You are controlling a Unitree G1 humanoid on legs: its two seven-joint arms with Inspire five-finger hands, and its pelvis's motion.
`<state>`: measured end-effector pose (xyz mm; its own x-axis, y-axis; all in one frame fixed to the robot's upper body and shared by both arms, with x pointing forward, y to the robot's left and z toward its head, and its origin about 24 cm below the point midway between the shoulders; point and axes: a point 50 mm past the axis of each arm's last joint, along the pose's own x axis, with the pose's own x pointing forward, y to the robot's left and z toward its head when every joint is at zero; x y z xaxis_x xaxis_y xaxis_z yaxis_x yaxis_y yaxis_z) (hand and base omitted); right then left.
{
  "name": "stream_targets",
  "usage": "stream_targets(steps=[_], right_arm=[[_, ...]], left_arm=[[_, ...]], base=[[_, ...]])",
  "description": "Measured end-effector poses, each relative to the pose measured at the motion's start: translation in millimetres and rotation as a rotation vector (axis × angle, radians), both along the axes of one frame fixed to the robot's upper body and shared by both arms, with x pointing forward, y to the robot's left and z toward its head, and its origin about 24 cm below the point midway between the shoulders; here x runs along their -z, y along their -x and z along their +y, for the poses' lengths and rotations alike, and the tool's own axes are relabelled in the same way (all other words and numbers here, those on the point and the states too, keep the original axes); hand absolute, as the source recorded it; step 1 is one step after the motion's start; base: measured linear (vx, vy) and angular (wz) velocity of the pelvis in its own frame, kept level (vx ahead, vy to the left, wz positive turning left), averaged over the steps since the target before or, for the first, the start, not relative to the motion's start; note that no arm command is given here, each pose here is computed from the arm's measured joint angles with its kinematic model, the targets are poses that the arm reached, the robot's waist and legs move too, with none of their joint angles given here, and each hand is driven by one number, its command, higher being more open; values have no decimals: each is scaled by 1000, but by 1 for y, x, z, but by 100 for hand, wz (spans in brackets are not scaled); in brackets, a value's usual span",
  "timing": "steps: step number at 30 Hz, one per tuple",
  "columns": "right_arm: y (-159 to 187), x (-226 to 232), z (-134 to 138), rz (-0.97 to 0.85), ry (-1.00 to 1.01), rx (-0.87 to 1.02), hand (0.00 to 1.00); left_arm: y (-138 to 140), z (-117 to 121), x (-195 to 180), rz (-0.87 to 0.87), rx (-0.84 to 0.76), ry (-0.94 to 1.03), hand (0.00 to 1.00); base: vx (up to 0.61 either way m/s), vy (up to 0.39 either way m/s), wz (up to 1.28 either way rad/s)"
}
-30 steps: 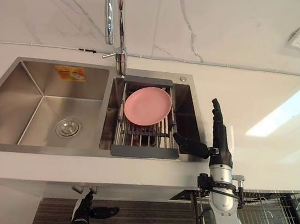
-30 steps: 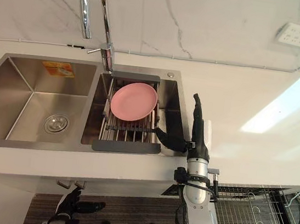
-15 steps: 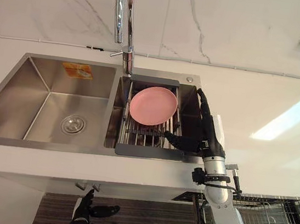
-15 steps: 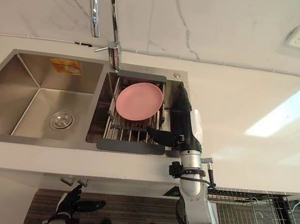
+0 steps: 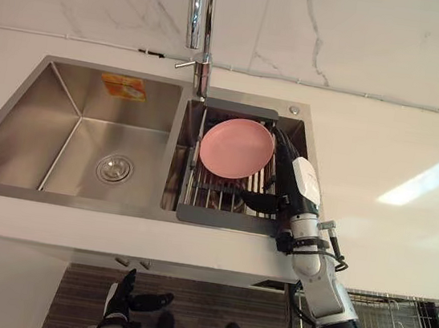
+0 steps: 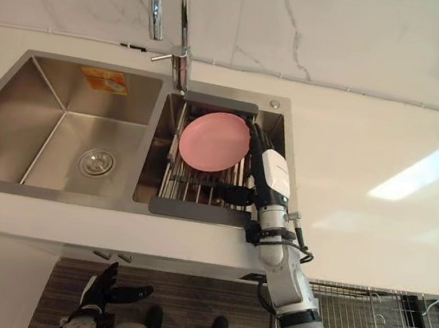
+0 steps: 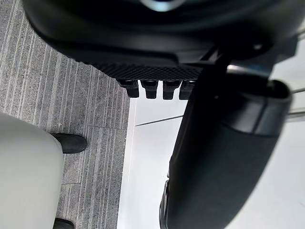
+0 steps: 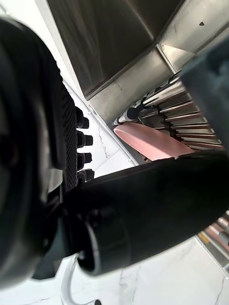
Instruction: Walk over to the sink, pick up the cup, carry it to the dishwasher, place the cup inside the dishwasher, then close the dishwasher door
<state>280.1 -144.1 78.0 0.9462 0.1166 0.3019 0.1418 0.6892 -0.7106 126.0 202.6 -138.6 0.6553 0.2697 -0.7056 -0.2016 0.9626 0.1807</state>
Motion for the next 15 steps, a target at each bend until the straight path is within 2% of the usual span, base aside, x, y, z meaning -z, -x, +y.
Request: stream_targets(steps=[15], right_arm=[[-16, -19, -8, -99, 17, 95, 100]], left_arm=[[-8, 0, -5, -44, 2, -7, 100]], base=[[-59, -6, 4]])
